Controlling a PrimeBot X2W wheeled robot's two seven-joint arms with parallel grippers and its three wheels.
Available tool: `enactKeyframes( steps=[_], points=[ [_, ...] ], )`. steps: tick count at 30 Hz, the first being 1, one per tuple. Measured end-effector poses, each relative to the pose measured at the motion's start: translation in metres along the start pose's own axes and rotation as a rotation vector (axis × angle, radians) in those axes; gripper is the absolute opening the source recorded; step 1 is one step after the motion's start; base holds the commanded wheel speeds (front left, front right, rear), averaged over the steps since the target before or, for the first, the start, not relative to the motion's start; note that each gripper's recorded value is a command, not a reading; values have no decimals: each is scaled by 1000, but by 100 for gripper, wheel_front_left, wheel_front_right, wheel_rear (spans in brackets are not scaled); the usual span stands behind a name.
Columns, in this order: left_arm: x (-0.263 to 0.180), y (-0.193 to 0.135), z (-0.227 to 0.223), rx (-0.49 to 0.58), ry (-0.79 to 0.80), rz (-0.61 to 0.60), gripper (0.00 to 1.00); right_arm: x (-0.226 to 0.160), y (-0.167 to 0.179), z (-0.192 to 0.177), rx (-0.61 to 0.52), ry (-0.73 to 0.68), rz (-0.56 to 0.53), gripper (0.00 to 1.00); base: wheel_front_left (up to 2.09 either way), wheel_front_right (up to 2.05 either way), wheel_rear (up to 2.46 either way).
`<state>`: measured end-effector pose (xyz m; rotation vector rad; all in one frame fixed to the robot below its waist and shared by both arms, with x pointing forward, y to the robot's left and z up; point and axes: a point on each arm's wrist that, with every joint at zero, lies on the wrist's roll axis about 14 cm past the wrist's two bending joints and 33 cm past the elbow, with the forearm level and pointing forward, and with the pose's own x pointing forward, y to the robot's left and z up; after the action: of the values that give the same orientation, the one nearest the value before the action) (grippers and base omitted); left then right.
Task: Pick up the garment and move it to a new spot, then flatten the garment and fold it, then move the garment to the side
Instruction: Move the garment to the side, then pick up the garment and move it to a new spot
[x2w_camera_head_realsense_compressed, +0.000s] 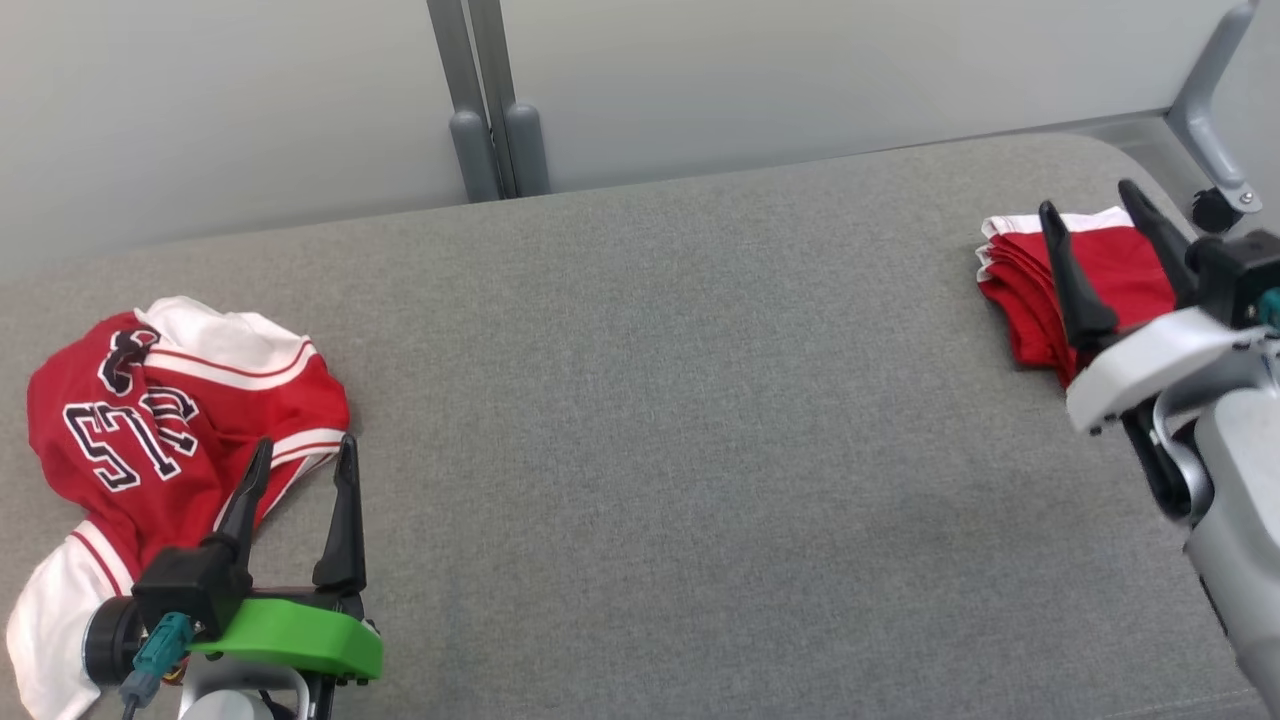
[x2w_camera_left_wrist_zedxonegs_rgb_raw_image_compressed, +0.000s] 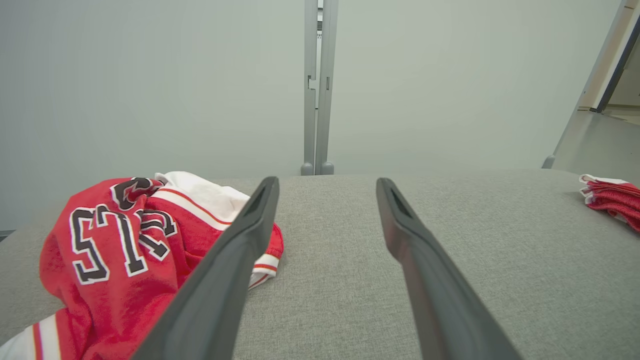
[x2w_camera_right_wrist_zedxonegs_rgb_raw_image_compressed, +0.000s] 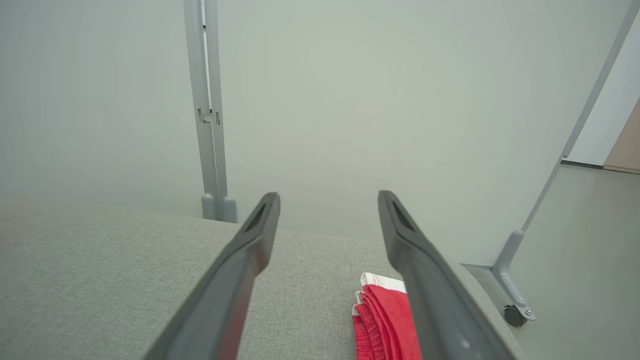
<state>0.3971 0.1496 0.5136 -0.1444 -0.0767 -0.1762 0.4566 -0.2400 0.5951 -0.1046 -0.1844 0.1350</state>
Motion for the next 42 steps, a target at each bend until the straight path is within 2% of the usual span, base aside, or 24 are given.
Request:
enactKeyframes(
  steps=[7,11,15,36,42],
  points=[
    [-13,5,18,34,-47,23,100,-45,16,-3,70,-39,-33,100,0,0,0],
    [-17,14,19,32,-51,55,100,-58,22,-10,146,-47,-63,100,0,0,0],
    [-20,16,12,18,-34,70,100,-69,30,-24,161,-16,-68,100,0,0,0],
    [-22,21,0,7,-6,89,100,-62,58,-37,181,20,-10,100,0,0,0],
    [-32,39,2,8,-10,150,100,-54,82,-38,213,22,45,100,0,0,0]
  ],
)
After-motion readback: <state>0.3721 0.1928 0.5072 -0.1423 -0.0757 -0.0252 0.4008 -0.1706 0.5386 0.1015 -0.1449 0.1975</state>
